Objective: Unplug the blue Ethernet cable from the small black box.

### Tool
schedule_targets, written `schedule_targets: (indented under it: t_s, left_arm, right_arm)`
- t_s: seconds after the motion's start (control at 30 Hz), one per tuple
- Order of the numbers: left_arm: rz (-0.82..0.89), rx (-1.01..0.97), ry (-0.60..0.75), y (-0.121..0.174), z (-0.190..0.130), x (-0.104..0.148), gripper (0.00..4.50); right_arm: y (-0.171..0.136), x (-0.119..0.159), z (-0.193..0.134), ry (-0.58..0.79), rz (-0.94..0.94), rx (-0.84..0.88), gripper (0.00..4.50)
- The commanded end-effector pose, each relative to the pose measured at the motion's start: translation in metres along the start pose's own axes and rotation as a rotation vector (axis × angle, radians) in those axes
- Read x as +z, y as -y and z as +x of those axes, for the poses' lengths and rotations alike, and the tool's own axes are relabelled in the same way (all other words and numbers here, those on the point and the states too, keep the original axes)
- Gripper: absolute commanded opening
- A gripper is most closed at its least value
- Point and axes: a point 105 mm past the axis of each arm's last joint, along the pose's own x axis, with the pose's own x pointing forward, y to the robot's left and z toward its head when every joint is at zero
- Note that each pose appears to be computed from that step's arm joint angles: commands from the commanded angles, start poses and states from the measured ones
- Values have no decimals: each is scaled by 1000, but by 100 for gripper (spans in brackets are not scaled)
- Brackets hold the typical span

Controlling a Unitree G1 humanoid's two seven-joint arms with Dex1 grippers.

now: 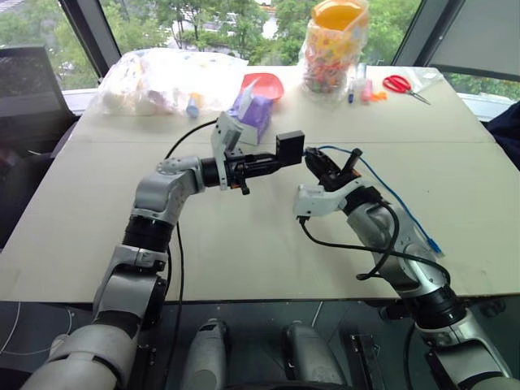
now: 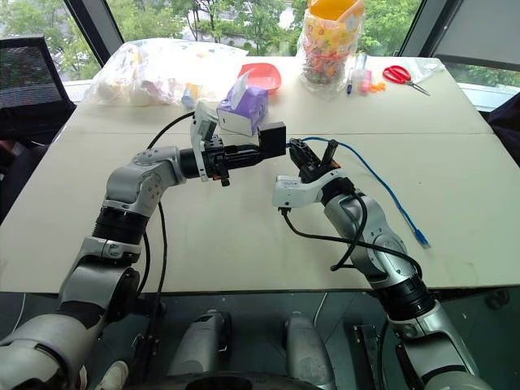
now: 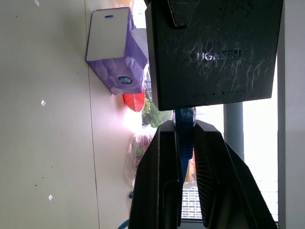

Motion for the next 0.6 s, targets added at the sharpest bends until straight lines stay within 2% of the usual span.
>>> schedule_targets:
  t_s: [0.03, 0.07, 0.23, 0.3, 0.37, 0.47, 0.6]
  left_arm:
    - [62, -21, 17, 3, -5, 18, 50]
    - [65, -22, 13, 3, -6, 18, 50]
    - [112, -10, -18, -5, -27, 17, 50]
    - [139, -31, -23, -5, -36, 20, 50]
    - [167, -83, -44, -1, -50, 22, 50]
    - [148, -148, -80, 2, -65, 26, 50]
    - [156, -211, -86, 8, -72, 34, 50]
  right_arm:
    - [13, 25, -2, 119, 24, -14, 131]
    - [12, 25, -1, 124, 30, -2, 180]
    - [13, 11, 5, 120, 306, 97, 430]
    - [21, 3, 6, 127, 459, 124, 441]
    - [31, -8, 8, 146, 716, 218, 441]
    - [49, 7, 0, 318, 1069, 419, 441]
    - [67, 24, -10, 474, 1344, 615, 441]
